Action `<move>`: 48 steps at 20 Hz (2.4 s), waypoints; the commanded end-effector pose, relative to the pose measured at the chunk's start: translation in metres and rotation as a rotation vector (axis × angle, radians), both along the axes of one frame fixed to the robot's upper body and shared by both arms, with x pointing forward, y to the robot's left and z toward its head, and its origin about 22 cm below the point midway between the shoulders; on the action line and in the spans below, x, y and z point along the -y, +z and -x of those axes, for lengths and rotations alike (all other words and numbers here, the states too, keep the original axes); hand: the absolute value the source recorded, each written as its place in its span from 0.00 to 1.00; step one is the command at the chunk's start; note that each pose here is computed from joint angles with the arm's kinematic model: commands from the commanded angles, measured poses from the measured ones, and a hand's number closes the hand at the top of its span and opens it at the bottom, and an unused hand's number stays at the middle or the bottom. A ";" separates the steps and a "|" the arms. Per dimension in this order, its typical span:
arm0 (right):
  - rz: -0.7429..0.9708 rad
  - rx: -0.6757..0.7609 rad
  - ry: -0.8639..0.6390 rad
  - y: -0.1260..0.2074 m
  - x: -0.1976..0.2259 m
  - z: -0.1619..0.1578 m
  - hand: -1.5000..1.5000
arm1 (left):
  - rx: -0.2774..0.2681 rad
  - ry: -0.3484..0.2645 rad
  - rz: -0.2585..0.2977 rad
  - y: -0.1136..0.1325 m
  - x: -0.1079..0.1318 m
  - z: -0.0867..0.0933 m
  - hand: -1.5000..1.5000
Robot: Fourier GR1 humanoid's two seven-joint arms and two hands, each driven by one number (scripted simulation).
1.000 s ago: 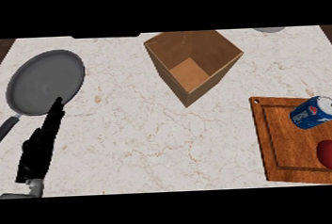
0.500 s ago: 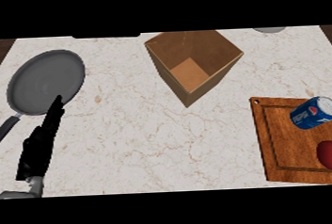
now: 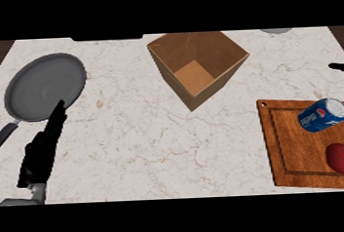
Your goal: Pick the can from the cutting board and place it in the cardboard box
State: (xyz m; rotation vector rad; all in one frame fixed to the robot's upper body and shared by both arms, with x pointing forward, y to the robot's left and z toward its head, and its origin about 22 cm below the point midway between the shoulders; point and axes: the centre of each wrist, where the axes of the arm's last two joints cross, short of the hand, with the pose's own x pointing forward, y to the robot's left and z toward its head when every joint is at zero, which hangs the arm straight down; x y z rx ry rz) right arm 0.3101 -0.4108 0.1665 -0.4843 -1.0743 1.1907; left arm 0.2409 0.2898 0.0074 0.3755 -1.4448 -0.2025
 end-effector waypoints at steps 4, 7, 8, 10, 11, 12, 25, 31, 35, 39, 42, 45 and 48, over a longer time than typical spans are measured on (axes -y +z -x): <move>0.049 -0.017 -0.062 -0.012 -0.007 0.001 0.00 | 0.009 0.002 -0.001 0.016 0.002 0.011 0.50; 0.094 -0.036 -0.059 -0.016 -0.019 0.013 0.00 | 0.014 0.016 -0.005 0.017 0.004 -0.013 0.50; 0.088 -0.058 -0.062 -0.027 -0.007 -0.001 0.00 | -0.005 0.010 -0.002 0.012 0.007 -0.004 0.50; 0.111 -0.064 -0.045 -0.034 0.001 0.022 0.00 | -0.007 0.007 -0.011 0.009 -0.009 0.003 0.50; 0.105 -0.054 -0.069 -0.019 0.001 -0.003 0.00 | 0.005 0.006 -0.016 -0.004 0.008 -0.008 0.50; 0.098 -0.056 -0.066 -0.020 -0.001 0.000 0.00 | -0.003 -0.007 -0.008 -0.024 0.013 -0.005 0.50; 0.078 -0.027 -0.077 -0.041 -0.007 0.003 0.00 | 0.002 -0.001 0.004 0.017 -0.003 -0.003 0.50; 0.079 -0.036 -0.073 -0.079 -0.024 -0.002 0.00 | 0.005 -0.010 -0.009 -0.016 0.007 0.010 0.50; 0.067 -0.042 -0.075 -0.067 -0.012 -0.009 0.00 | 0.007 -0.001 0.001 -0.009 -0.011 0.011 0.50; 0.094 -0.061 -0.058 -0.093 -0.034 -0.014 0.00 | 0.009 0.002 0.003 0.002 0.012 0.000 0.50; 0.117 -0.059 -0.042 -0.083 -0.022 -0.006 0.00 | 0.002 0.022 -0.004 -0.006 -0.001 0.010 0.50; 0.105 -0.108 -0.050 -0.092 -0.026 -0.009 0.00 | 0.010 -0.011 -0.002 0.006 0.002 0.009 0.50; 0.065 -0.078 -0.042 -0.107 -0.024 -0.016 1.00 | 0.010 0.003 -0.004 -0.011 0.006 -0.003 0.50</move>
